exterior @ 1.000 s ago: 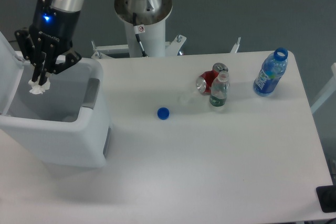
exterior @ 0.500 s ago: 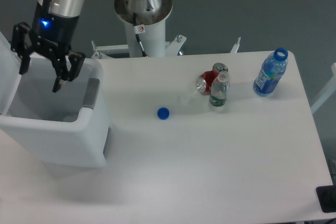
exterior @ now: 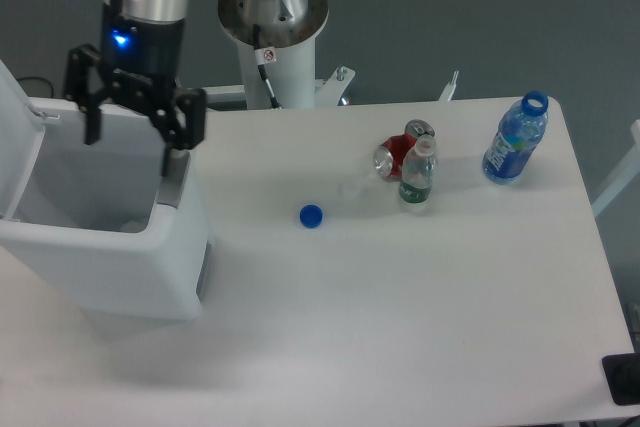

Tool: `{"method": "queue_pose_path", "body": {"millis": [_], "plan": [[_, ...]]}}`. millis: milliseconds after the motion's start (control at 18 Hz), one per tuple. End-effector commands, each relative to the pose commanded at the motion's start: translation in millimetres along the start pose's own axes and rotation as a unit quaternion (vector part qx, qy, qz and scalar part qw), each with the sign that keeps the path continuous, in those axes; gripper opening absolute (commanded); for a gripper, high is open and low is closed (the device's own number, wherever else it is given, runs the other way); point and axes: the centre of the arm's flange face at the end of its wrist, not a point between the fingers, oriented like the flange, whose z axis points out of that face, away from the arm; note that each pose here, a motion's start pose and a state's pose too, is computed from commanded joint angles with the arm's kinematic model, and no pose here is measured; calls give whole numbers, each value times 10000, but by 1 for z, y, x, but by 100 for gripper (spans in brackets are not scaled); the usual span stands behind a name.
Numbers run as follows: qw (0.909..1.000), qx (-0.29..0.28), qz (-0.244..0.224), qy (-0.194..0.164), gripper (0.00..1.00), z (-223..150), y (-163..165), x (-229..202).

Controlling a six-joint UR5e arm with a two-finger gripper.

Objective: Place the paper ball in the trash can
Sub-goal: 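Raise the open gripper up out of the bin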

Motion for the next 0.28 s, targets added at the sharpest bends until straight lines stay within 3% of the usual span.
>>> {"method": "queue_pose_path", "body": {"millis": [278], "plan": [[9989,-315,272,-201,100,17,17,-33]]}}
